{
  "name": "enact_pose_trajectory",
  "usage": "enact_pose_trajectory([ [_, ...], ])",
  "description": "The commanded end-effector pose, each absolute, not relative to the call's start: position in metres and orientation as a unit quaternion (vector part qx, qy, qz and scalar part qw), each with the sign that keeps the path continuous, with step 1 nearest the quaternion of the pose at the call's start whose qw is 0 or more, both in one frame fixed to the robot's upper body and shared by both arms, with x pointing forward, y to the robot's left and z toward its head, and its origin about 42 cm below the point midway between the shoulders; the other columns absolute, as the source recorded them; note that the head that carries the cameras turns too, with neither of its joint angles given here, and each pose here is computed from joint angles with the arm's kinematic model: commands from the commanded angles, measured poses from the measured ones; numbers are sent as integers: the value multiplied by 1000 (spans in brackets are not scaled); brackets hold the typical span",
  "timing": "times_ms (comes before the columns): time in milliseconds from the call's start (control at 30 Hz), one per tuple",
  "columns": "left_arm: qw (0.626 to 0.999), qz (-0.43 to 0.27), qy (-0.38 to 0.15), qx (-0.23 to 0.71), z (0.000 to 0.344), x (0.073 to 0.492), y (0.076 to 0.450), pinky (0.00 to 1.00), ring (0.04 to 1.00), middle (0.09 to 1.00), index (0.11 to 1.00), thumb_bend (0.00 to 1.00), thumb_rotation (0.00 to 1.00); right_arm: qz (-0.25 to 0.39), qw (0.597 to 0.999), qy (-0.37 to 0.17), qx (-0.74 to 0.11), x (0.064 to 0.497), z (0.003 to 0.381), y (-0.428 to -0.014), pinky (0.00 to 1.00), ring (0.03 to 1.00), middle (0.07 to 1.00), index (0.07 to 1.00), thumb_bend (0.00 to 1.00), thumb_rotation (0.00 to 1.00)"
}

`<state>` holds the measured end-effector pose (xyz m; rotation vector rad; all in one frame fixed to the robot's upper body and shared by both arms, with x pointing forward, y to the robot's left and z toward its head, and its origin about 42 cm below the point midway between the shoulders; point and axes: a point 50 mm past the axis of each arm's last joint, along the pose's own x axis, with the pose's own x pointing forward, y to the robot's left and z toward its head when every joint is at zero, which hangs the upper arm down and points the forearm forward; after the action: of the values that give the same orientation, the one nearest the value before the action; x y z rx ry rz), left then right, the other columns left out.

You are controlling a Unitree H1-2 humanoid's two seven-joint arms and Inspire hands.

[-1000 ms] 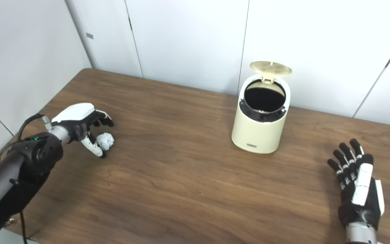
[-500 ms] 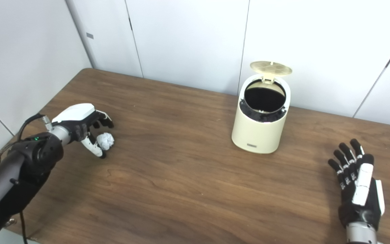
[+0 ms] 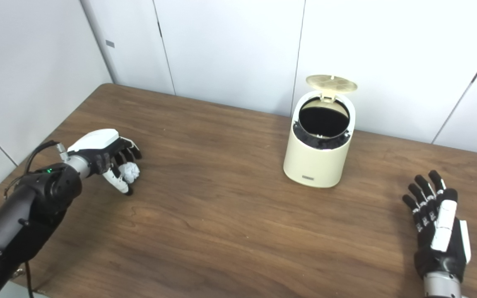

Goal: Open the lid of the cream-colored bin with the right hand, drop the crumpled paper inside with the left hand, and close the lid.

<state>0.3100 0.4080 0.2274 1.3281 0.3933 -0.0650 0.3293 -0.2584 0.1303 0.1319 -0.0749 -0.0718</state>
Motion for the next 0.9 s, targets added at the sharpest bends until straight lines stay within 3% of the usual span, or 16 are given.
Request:
enact_pose_trajectory([
  [0, 767, 6, 155, 623, 242, 319, 414, 448, 514, 492, 543, 574, 0, -31, 994, -75, 68, 335, 149, -257, 846, 891, 889, 932, 489, 1000],
  [67, 766, 15, 142, 627, 238, 320, 415, 434, 449, 510, 488, 517, 0, -30, 994, -76, 66, 335, 149, -258, 840, 888, 885, 930, 491, 1000],
  [200, 766, 24, 132, 629, 234, 320, 415, 440, 459, 531, 451, 500, 0, -31, 994, -76, 67, 335, 150, -258, 838, 889, 875, 925, 484, 1000],
  [567, 767, 29, 119, 630, 234, 320, 414, 434, 443, 527, 453, 500, 0, -27, 994, -77, 66, 334, 149, -259, 866, 908, 861, 927, 488, 1000],
  [867, 783, 29, 68, 618, 245, 316, 403, 425, 424, 512, 468, 501, 0, -29, 994, -76, 68, 335, 146, -260, 856, 899, 846, 916, 510, 1000],
])
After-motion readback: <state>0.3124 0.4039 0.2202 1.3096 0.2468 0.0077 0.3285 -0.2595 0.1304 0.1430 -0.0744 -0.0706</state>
